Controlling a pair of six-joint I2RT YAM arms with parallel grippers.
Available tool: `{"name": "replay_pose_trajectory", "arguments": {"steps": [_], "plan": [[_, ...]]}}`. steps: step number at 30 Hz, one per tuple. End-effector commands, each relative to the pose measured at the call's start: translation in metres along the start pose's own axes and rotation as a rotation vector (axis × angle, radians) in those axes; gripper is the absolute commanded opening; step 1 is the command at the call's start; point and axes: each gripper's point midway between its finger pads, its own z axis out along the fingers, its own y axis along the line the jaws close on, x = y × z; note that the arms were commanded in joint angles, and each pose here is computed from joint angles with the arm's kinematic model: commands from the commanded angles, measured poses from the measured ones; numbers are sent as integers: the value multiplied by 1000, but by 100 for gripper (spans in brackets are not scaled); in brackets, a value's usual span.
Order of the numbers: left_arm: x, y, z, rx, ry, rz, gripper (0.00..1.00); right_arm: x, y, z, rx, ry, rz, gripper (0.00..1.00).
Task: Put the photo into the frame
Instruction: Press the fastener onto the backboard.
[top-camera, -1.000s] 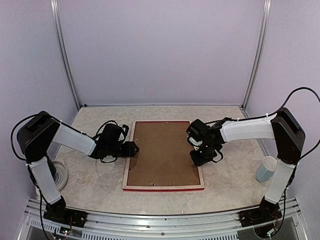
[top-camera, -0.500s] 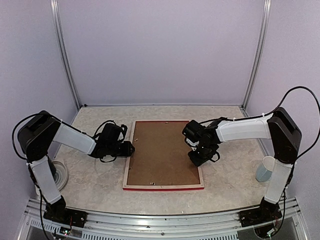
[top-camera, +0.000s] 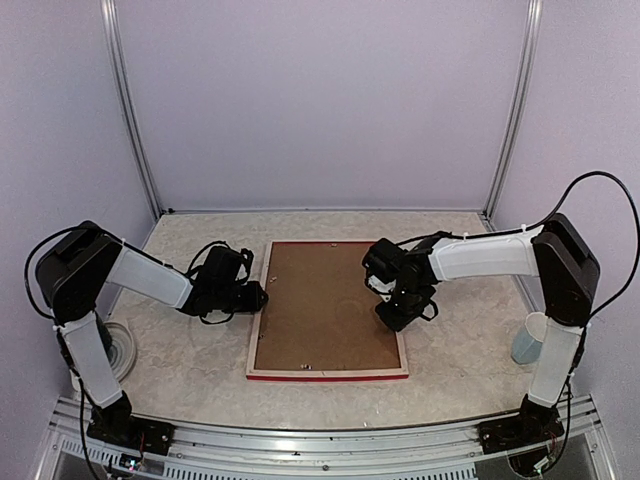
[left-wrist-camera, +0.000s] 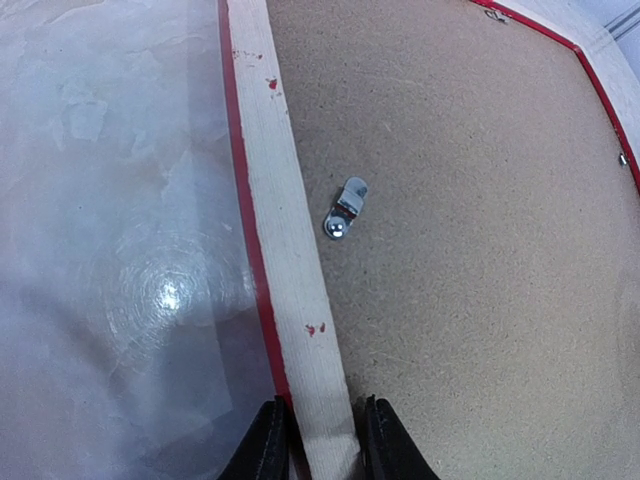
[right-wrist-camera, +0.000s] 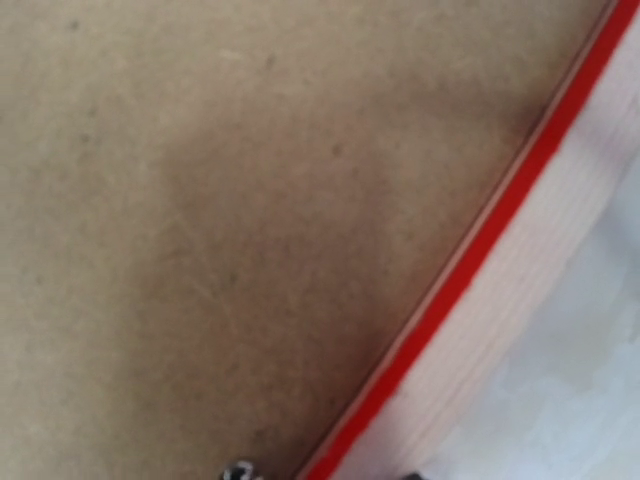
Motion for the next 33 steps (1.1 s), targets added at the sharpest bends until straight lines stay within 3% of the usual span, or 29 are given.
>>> {"name": "replay_pose_trajectory", "arguments": {"steps": [1,14,21,28,33], "plan": [[32,-7,8,46,121,34,23,8,20,15,-80,29,-80,26],[33,-8,9,51,124,33,23,13,10,23,-16,54,6,18],[31,-7,7,43,113,30,24,-7,6,-7,-29,-38,111,36],[20,-5,-2,33,63,21,29,-39,-17,-67,-32,-220,232,43],[11,-2,-11,31,20,9,34,-34,-41,-61,-15,-255,321,47]]}}
